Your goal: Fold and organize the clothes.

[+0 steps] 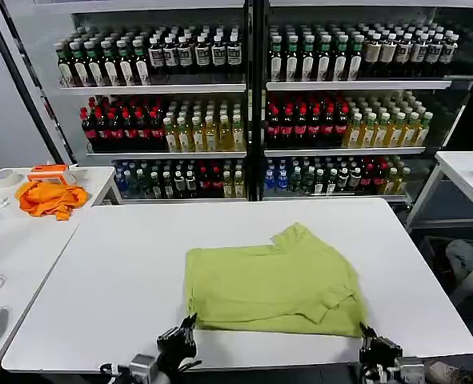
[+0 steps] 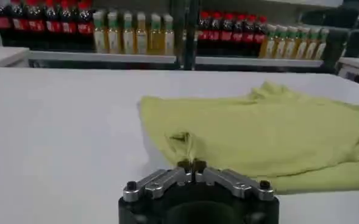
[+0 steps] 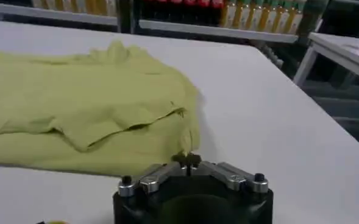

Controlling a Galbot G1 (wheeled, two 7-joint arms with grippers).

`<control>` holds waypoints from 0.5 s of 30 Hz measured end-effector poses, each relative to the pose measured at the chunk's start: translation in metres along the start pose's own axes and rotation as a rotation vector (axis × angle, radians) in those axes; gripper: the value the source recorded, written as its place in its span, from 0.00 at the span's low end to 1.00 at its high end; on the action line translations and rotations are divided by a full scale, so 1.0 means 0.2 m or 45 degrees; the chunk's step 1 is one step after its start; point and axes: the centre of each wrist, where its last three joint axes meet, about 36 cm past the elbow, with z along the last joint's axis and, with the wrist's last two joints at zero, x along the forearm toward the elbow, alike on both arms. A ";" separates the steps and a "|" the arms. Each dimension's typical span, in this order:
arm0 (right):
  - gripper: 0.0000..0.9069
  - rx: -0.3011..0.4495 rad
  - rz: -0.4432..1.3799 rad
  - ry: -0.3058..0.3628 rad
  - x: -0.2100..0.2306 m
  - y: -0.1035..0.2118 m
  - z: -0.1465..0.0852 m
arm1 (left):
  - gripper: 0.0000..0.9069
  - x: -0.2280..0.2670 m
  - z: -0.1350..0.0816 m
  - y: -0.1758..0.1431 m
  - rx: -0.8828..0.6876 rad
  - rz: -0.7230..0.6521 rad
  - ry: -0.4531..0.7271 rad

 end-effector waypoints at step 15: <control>1.00 -0.018 0.048 -0.150 -0.02 -0.07 -0.18 | 1.00 0.10 -0.09 0.09 -0.040 -0.047 -0.032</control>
